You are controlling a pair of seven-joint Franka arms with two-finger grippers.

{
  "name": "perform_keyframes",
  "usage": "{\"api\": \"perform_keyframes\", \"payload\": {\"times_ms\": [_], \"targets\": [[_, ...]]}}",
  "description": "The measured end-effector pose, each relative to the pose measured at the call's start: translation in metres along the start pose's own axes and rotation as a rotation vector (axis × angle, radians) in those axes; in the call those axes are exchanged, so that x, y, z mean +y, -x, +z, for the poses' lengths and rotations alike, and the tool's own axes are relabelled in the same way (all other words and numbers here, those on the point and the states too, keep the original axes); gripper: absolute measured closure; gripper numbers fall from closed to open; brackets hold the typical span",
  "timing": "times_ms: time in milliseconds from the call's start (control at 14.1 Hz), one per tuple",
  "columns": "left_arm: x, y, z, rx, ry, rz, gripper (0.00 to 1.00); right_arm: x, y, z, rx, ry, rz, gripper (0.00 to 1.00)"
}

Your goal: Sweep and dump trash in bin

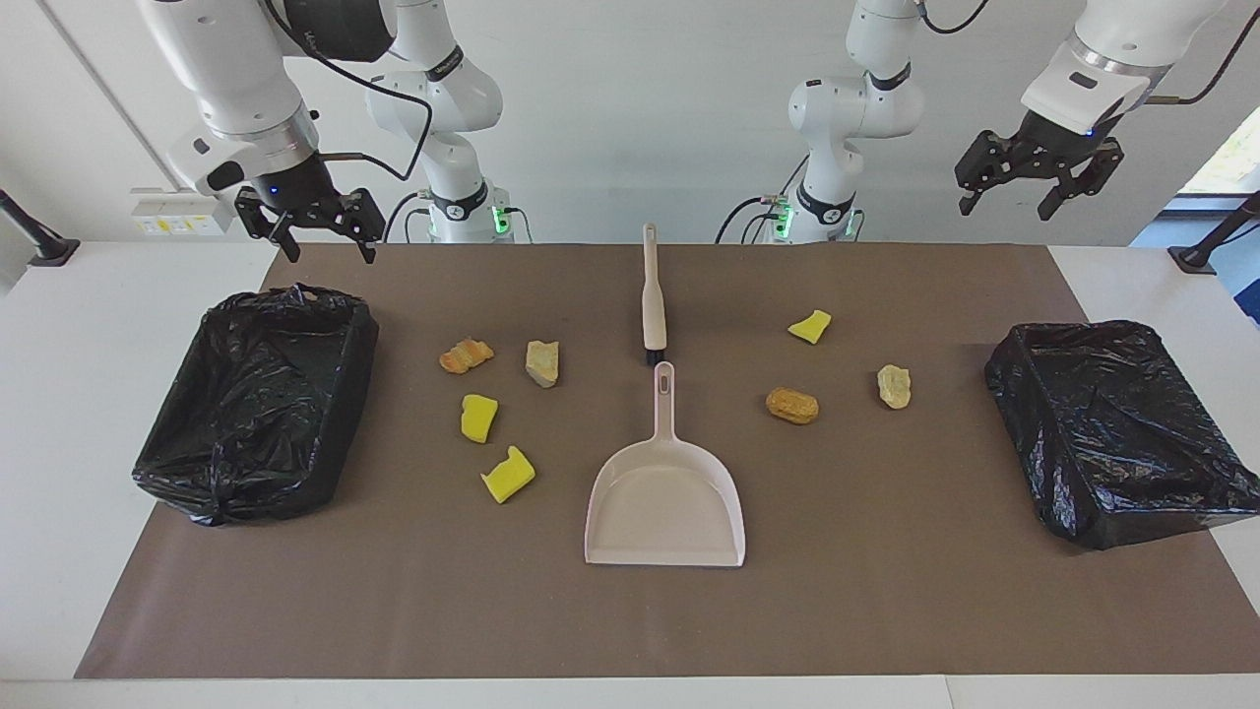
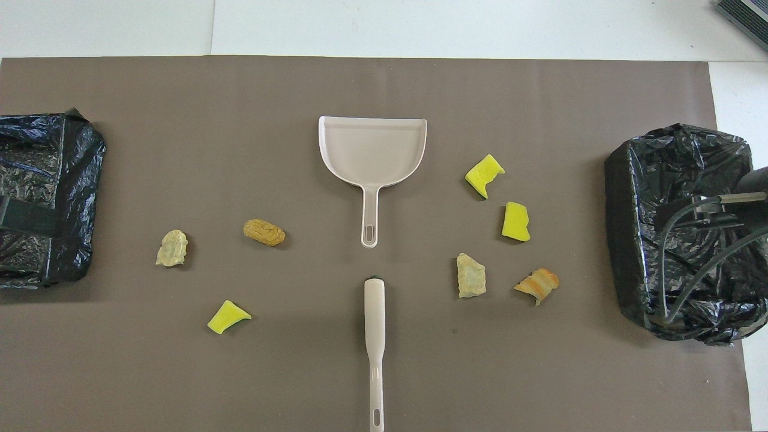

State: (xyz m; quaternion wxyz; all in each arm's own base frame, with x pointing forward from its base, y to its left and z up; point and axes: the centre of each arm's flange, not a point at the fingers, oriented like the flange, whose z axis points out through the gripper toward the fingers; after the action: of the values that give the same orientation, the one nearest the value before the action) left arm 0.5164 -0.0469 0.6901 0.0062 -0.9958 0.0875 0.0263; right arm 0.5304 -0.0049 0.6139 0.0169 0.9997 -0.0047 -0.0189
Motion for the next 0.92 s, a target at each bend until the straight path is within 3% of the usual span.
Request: {"api": "perform_keyframes", "payload": {"times_ms": [920], "targets": [[0.0042, 0.0005, -0.0038, 0.012, -0.002, 0.008, 0.00, 0.0000, 0.0000, 0.0000, 0.000, 0.000, 0.000, 0.00]]}}
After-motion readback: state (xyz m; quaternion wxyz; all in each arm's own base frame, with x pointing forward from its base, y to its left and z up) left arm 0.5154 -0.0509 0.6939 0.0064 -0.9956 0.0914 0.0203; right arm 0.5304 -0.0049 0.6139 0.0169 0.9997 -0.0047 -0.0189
